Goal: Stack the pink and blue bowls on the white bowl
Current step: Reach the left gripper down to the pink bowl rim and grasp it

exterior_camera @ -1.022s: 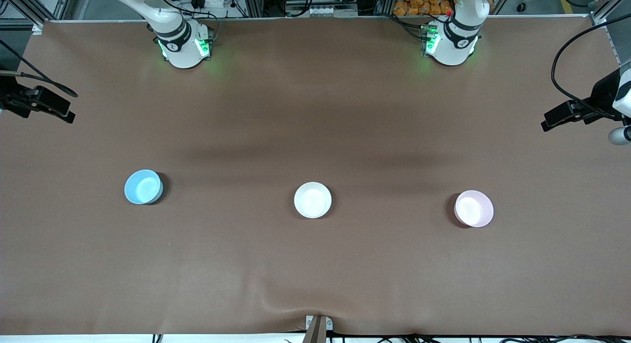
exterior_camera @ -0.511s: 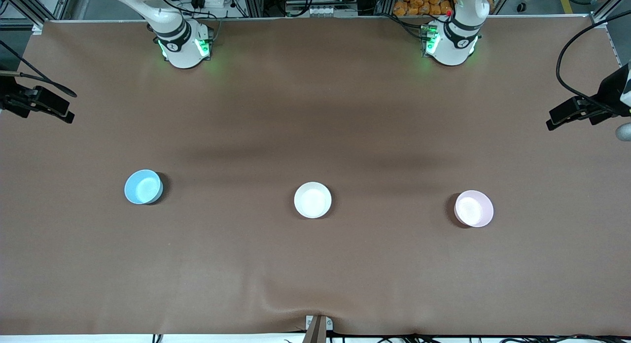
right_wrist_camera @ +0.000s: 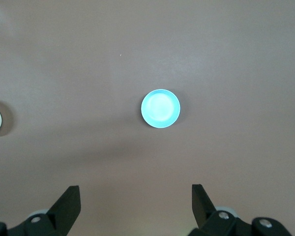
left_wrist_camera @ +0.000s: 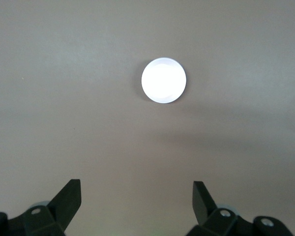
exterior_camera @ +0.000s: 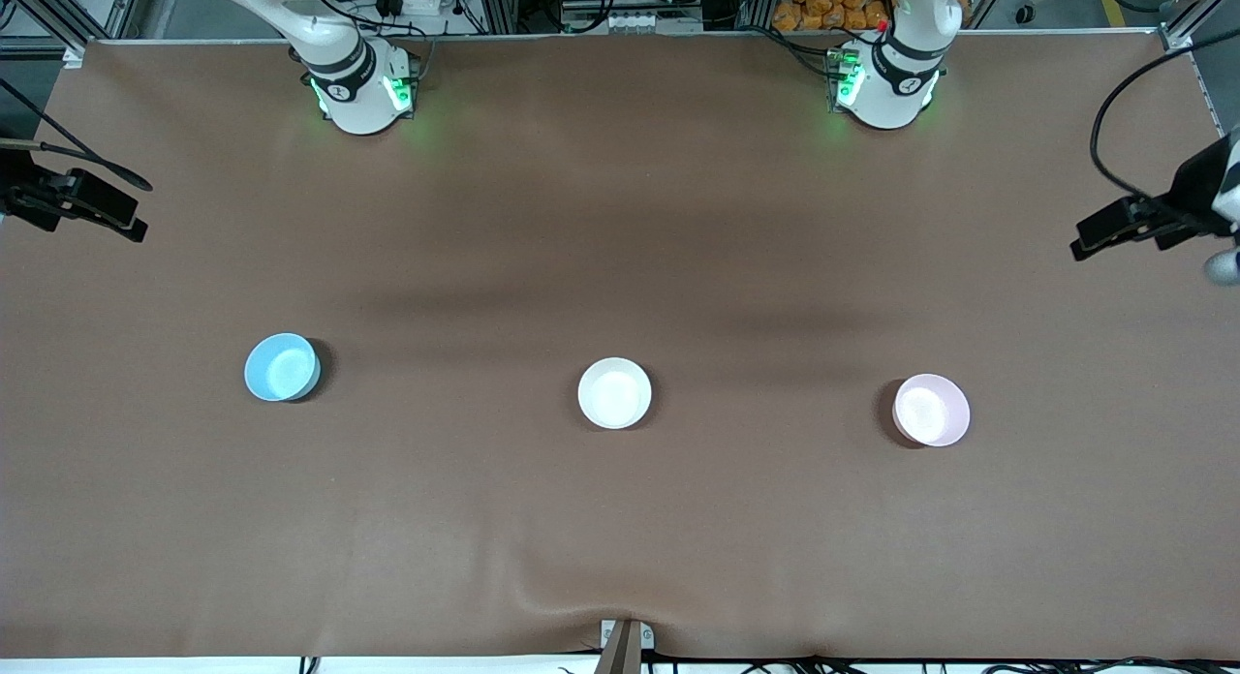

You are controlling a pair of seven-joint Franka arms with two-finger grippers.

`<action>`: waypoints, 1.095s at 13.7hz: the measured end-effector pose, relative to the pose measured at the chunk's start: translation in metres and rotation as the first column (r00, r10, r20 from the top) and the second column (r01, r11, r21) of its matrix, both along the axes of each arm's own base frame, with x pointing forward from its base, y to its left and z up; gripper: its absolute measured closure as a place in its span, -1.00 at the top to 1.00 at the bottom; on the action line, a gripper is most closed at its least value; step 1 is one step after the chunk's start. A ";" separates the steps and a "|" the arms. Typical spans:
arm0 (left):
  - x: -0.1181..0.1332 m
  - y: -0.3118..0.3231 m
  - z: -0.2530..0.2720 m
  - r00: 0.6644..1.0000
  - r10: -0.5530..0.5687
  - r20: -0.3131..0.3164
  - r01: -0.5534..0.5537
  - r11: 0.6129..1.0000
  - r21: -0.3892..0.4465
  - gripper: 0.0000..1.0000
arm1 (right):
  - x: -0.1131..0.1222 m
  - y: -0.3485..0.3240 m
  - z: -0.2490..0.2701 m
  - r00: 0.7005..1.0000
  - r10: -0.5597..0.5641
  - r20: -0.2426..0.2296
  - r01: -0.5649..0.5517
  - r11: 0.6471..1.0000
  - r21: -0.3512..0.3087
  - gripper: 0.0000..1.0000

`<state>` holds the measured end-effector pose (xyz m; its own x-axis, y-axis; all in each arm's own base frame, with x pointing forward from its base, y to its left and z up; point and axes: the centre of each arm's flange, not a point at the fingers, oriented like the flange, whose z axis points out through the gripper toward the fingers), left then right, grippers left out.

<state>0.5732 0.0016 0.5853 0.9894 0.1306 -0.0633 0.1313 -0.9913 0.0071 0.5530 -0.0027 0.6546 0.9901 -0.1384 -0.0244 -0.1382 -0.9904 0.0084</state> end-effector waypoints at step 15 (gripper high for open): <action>0.099 0.035 -0.348 0.993 0.027 -0.111 -0.034 0.998 -0.054 1.00 | 0.000 -0.005 -0.001 1.000 -0.009 -0.002 0.009 1.000 0.000 1.00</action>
